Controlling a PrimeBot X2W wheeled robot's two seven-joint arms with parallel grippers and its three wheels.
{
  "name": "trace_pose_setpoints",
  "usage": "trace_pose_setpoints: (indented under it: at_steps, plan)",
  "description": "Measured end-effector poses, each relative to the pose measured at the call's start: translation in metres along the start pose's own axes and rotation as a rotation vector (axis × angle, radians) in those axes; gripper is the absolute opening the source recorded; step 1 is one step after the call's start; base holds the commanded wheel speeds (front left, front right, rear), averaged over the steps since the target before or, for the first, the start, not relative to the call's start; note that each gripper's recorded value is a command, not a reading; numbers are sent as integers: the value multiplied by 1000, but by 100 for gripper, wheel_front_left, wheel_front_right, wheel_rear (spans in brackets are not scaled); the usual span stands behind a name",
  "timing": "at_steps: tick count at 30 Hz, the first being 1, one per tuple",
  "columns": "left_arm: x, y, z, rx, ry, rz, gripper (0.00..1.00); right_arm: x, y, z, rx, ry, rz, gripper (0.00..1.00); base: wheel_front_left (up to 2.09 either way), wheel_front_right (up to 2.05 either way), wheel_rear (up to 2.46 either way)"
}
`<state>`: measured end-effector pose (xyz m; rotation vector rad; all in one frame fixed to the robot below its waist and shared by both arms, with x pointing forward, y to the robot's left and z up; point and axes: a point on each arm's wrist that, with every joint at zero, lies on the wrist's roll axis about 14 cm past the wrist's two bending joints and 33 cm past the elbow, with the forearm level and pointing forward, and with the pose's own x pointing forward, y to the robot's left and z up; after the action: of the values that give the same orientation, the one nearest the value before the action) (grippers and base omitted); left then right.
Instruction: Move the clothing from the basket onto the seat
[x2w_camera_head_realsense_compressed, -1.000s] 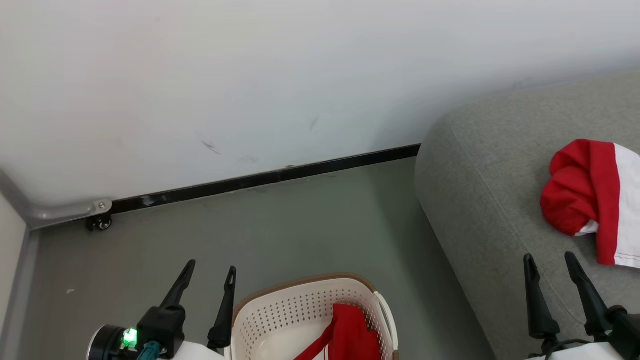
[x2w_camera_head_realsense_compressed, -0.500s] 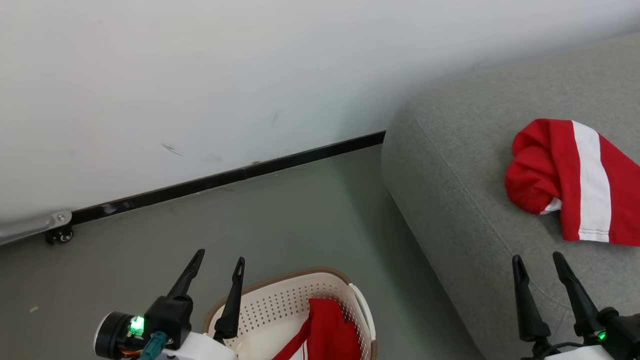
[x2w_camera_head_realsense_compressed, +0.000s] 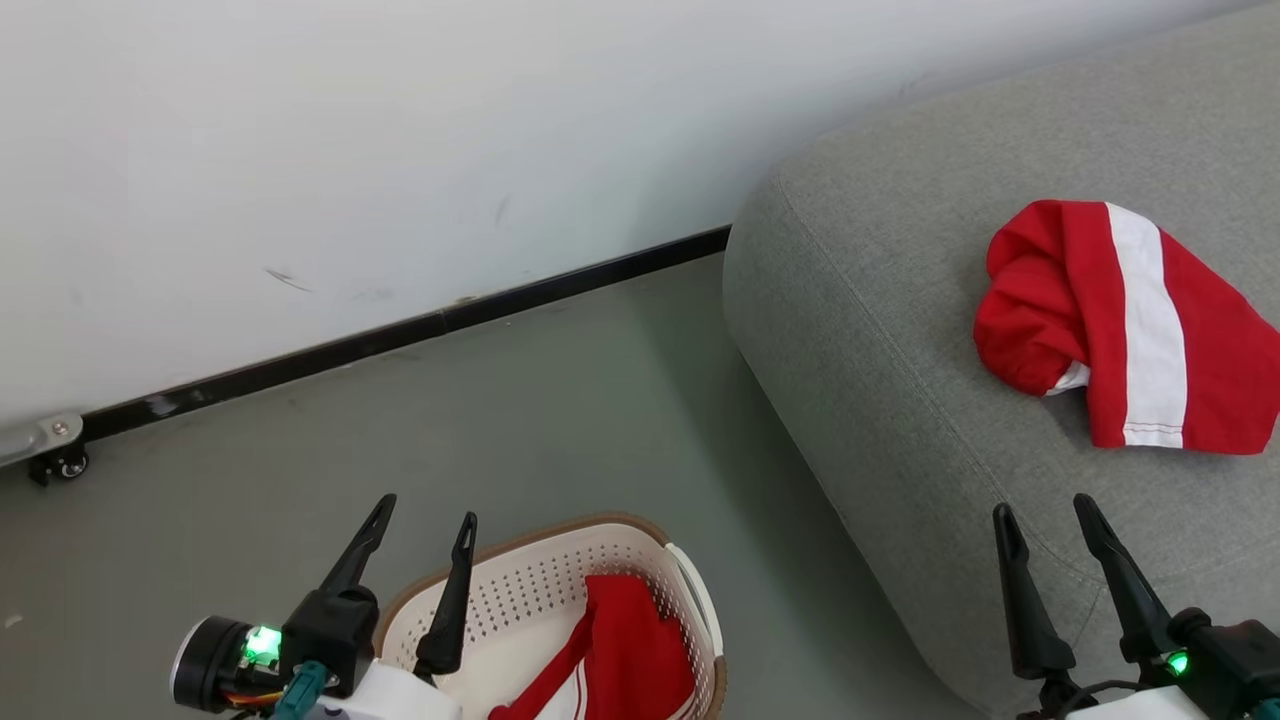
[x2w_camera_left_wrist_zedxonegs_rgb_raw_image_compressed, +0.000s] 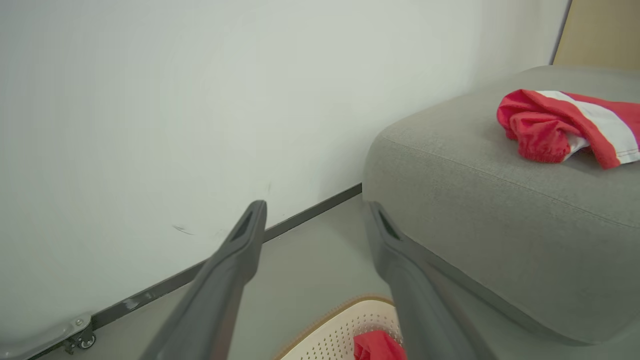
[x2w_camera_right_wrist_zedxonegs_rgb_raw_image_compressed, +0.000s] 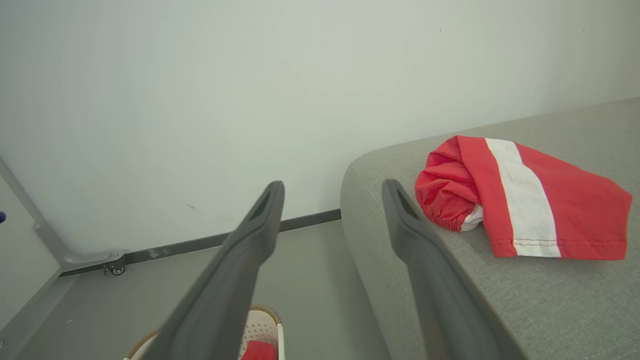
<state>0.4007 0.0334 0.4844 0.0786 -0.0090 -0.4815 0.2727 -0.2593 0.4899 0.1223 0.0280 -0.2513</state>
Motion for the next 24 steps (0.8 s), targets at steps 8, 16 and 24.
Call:
trace_pose_setpoints:
  at_steps: [8, 16, 24]
  plan:
    - [19, -21, 7, 37, -32, -111, 100, 4, -2, 3, -33, -8, -7, 100, 0, 0, 0]
    - [39, -52, -2, 73, 5, -261, 100, 11, -10, 3, -63, -2, -37, 100, 0, 0, 0]
    - [51, -69, -42, 57, 140, -320, 100, 14, -18, -5, -78, 34, -66, 100, 0, 0, 0]
